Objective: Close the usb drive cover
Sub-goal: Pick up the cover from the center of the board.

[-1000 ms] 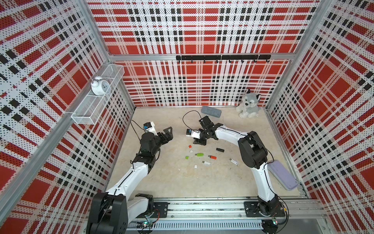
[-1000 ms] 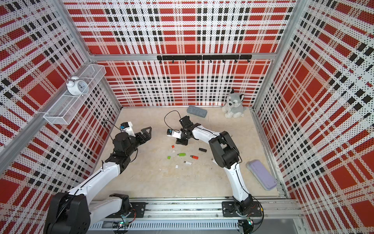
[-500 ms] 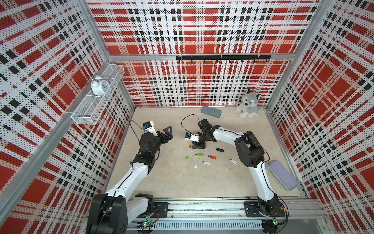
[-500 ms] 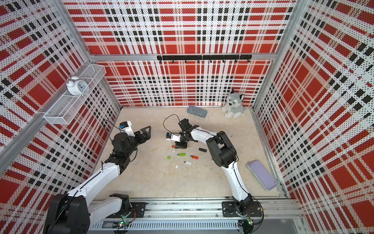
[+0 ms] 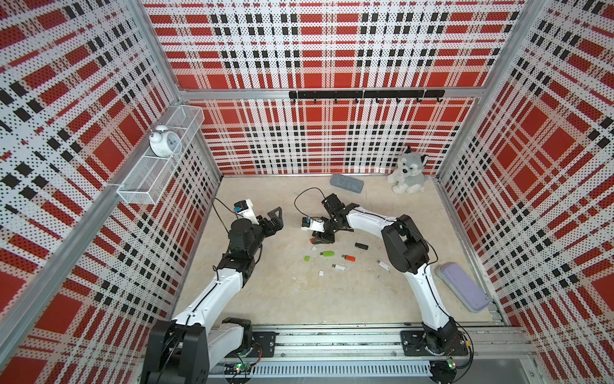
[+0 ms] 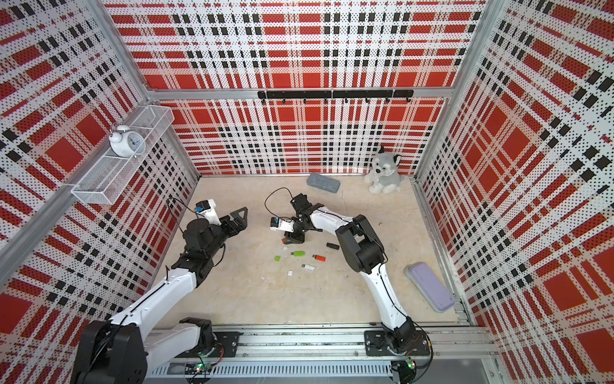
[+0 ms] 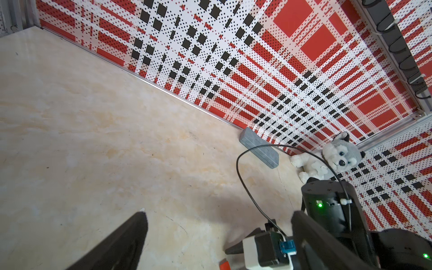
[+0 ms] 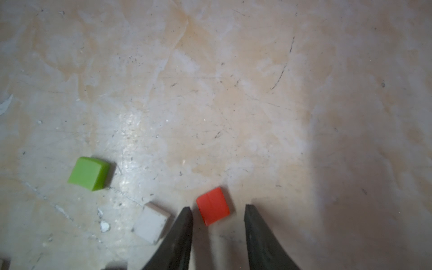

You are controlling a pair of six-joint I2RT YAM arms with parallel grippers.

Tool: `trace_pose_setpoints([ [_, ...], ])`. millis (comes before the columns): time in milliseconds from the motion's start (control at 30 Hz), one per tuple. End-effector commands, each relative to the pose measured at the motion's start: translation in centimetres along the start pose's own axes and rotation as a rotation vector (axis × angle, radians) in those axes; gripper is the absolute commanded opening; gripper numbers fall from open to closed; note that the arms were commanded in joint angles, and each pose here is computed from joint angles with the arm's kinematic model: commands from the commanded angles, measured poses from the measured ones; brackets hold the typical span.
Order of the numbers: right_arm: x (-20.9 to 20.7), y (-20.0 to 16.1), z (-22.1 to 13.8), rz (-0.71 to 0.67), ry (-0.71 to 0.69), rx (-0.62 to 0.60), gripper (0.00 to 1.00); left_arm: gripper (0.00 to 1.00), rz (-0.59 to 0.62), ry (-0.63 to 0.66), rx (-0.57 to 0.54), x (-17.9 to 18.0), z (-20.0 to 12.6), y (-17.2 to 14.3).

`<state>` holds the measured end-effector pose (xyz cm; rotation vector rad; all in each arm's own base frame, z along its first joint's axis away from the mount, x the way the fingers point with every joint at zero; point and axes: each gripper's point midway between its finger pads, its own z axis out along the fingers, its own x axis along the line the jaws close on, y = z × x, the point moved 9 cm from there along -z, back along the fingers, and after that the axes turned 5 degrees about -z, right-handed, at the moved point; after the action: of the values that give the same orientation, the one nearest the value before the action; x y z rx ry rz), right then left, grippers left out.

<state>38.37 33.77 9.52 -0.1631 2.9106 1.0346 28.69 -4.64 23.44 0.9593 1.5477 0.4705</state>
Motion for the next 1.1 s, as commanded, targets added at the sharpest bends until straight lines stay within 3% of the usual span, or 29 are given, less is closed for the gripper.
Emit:
trace_pose_setpoints([
  [0, 0.7, -0.5, 1.2, 0.017, 0.062, 0.021, 0.39, 0.98, 0.01, -0.02, -0.023, -0.3, -0.4, 0.4],
  [500, 1.2, -1.2, 1.8, 0.016, 0.125, 0.075, 0.33, 0.98, 0.008, -0.01, -0.031, -0.1, -0.7, 0.6],
  [567, 1.2, -1.2, 2.0, 0.018, 0.13, 0.08, 0.28, 0.98, 0.009, -0.009, -0.031, -0.1, -0.8, 0.6],
  [767, 1.2, -1.2, 2.3, 0.022, 0.123, 0.095, 0.34, 0.98, 0.011, -0.002, -0.035, 0.0, -1.0, 0.7],
  [1067, 1.3, -1.2, 2.6, 0.016, 0.127, 0.107, 0.23, 0.98, 0.014, 0.003, -0.038, 0.1, -1.1, 0.9],
])
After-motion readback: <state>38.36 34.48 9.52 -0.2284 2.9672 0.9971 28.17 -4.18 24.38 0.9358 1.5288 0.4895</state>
